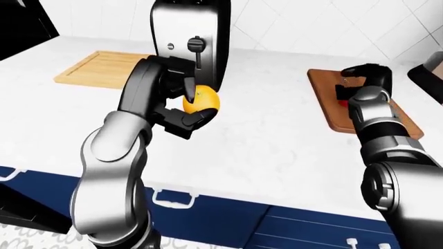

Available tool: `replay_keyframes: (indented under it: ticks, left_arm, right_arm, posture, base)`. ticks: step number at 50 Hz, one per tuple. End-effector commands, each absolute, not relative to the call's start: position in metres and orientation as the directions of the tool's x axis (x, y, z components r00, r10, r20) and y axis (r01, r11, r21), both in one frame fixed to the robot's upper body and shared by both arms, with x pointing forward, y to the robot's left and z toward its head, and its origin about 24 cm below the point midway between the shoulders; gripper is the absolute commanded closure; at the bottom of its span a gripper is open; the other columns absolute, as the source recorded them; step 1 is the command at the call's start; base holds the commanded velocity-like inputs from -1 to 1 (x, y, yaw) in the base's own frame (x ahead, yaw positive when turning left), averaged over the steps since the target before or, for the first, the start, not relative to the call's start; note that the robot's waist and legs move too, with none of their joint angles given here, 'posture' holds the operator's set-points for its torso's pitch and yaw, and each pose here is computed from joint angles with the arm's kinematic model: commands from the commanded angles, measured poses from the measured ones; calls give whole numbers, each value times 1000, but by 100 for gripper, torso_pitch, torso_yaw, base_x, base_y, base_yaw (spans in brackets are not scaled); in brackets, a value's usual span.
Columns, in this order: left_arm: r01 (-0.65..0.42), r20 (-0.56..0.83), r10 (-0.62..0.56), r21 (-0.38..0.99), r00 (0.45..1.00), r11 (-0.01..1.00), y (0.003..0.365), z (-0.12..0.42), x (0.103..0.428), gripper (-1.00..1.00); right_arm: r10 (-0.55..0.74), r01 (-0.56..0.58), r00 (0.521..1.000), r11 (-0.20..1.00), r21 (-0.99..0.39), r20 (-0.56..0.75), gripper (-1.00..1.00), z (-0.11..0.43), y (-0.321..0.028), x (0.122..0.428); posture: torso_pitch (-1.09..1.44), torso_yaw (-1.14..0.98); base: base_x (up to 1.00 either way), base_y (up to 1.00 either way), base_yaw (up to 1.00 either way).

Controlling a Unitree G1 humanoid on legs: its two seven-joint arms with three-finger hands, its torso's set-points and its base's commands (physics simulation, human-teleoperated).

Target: Place the tangerine and the cherry on separate cutting boards.

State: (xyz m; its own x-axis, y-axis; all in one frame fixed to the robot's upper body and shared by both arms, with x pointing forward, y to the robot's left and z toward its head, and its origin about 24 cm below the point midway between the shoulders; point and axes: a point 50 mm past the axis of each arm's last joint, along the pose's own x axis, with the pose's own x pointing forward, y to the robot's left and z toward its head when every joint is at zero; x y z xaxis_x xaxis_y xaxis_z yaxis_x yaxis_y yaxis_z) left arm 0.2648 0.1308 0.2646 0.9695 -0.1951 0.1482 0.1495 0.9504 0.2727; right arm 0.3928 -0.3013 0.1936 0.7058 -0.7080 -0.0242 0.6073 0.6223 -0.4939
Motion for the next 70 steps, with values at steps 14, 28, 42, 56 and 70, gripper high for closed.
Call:
replay_keyframes:
  ticks: [14, 28, 42, 56, 70]
  left_arm:
    - [125, 230, -195, 287, 953, 950, 131, 277, 259, 100]
    - [120, 235, -192, 289, 953, 950, 131, 280, 258, 100]
    - [113, 245, -186, 283, 951, 952, 132, 284, 257, 100]
    - [100, 254, -173, 275, 952, 956, 139, 288, 256, 100]
    - [80, 262, -150, 260, 953, 962, 144, 289, 257, 100]
  right_arm:
    - [-676, 658, 725, 623, -423, 133, -9, 259, -298, 395]
    - [-592, 602, 789, 695, -392, 162, -67, 274, -293, 382]
    - [-539, 573, 818, 726, -380, 203, -100, 298, -277, 372]
    - [-487, 538, 843, 766, -350, 229, -100, 310, -265, 345]
    - [-451, 511, 857, 807, -296, 250, -100, 280, -265, 294]
  posture:
    - [0, 0]
    - [0, 0]
    - [0, 0]
    - [0, 0]
    - [0, 0]
  base:
    - [0, 0, 0]
    - [0, 0, 0]
    - [-54, 0, 0]
    - [-54, 0, 0]
    - [-4, 0, 0]
